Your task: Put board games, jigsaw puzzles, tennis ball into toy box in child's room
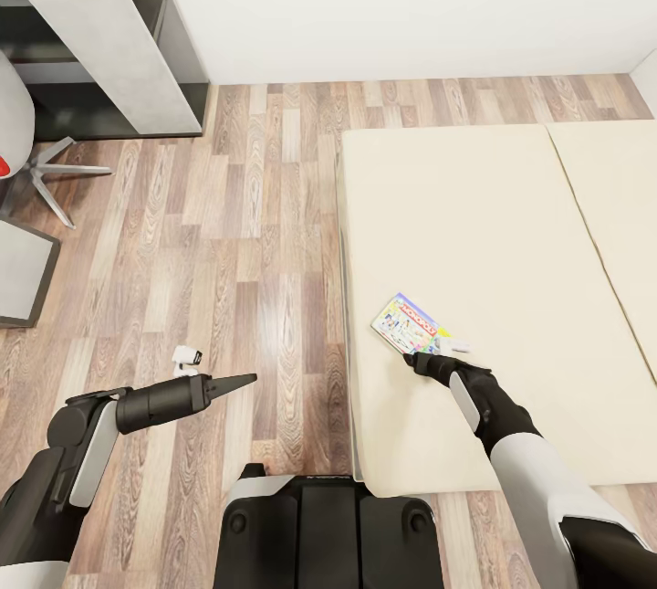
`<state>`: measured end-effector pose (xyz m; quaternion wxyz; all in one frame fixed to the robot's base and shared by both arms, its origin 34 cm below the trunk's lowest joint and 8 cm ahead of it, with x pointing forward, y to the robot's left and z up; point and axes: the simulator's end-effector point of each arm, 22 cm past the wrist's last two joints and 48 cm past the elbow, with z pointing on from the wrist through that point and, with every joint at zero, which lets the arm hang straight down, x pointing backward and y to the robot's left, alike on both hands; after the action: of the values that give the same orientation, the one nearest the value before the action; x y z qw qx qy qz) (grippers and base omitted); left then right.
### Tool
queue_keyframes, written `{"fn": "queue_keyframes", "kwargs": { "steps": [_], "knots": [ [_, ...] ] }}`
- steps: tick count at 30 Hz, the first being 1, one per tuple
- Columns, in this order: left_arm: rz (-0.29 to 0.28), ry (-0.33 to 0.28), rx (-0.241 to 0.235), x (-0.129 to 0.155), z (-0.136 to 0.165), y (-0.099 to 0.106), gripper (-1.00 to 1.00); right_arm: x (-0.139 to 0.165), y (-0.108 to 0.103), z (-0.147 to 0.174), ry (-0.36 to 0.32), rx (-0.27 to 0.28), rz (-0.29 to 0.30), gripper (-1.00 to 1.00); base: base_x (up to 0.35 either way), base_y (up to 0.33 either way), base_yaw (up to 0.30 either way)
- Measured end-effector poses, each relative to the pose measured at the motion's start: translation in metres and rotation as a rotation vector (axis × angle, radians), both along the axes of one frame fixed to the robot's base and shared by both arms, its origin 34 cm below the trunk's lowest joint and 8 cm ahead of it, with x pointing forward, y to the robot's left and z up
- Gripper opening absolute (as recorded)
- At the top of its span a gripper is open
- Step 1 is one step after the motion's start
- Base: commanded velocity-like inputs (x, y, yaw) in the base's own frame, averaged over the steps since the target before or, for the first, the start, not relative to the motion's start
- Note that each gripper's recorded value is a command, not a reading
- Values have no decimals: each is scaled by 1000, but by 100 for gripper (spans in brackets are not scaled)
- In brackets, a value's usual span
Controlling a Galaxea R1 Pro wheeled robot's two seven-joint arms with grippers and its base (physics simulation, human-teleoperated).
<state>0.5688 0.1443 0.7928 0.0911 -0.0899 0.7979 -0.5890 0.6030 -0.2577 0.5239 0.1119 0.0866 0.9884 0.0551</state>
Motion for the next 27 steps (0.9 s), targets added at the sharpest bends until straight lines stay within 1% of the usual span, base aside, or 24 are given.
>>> {"fn": "queue_keyframes", "kwargs": {
  "steps": [13, 20, 23, 27],
  "knots": [
    [0, 0, 0, 0, 0, 0, 100, 1, 0, 0, -2, 3, 1, 100, 0, 0, 0],
    [-1, 0, 0, 0, 0, 0, 100, 3, -4, 2, -1, -3, -1, 100, 0, 0, 0],
    [0, 1, 1, 0, 0, 0, 100, 0, -8, 2, 16, -6, 0, 100, 0, 0, 0],
    [1, 0, 1, 0, 0, 0, 100, -7, -11, 3, 75, 0, 1, 100, 0, 0, 0]
  ]
}}
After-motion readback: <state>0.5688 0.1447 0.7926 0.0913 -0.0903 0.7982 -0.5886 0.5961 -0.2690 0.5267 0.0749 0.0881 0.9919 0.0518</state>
